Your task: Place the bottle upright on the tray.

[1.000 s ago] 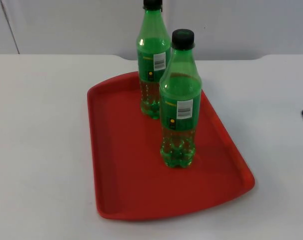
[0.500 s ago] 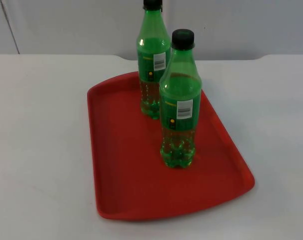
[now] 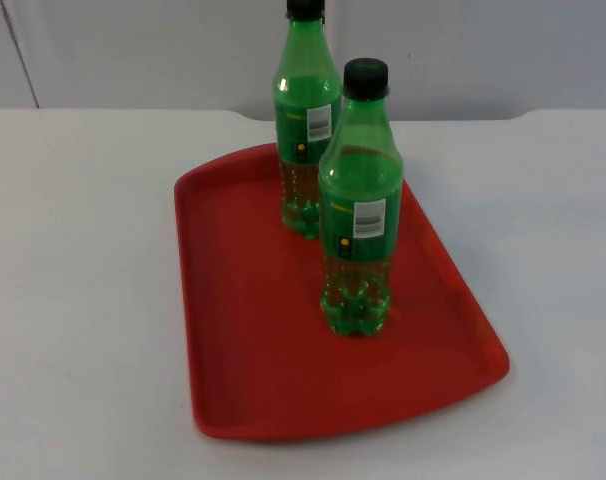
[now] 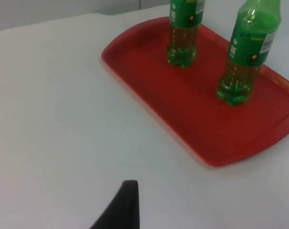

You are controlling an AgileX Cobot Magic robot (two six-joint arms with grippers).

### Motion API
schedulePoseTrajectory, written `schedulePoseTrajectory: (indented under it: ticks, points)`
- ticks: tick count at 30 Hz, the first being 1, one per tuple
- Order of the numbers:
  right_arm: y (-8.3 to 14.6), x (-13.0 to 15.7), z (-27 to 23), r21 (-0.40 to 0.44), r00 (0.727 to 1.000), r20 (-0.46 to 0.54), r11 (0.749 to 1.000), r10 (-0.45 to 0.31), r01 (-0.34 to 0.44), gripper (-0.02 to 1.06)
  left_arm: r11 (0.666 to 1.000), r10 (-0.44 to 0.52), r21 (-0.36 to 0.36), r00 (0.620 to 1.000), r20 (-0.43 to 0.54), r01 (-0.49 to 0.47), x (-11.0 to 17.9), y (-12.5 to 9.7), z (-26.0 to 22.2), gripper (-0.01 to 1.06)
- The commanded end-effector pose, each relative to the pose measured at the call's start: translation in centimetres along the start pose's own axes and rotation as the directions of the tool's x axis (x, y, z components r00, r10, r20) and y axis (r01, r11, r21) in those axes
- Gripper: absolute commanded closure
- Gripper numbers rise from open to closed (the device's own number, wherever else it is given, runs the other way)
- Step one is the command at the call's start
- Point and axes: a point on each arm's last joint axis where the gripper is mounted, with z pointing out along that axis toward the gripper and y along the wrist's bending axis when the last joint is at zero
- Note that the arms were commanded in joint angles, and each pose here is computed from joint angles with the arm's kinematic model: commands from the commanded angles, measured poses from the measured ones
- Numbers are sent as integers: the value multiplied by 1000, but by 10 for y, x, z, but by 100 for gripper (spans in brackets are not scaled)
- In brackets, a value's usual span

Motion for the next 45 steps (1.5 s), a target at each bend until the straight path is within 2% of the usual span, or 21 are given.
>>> schedulePoseTrajectory:
  ticks: [1, 10, 14, 22, 35, 37, 40, 45]
  points:
    - [1, 6, -6, 6, 1000, 2, 1000, -17, 17, 25, 1000, -2, 15, 1000, 0, 2, 1, -1, 1, 0]
    - [4, 32, -27, 30, 993, 114, 999, -41, 37, 25, 1000, -2, 15, 1000, 0, 2, 1, -1, 1, 0]
    - [2, 43, -15, 33, 998, 60, 999, -35, 33, 25, 1000, 0, 12, 1000, 0, 0, 1, -1, 1, 0]
    - [-1, 54, 0, 54, 999, 20, 998, -25, 24, 25, 1000, 0, 12, 1000, 0, 0, 1, -1, 1, 0]
    - [-1, 54, 0, 55, 1000, 20, 998, -24, 22, 25, 1000, 0, 12, 1000, 0, 0, 1, -1, 1, 0]
    - [-2, 54, 0, 69, 1000, 20, 998, -11, 10, 25, 1000, 0, 12, 1000, 0, 0, 1, -1, 1, 0]
    - [-8, 54, 0, 129, 999, 24, 990, 48, -50, 25, 1000, 0, 12, 1000, 0, 0, 1, -1, 1, 0]
    - [-9, 54, 0, 139, 998, 25, 989, 51, -54, 25, 1000, 0, 12, 1000, 0, 0, 1, -1, 1, 0]
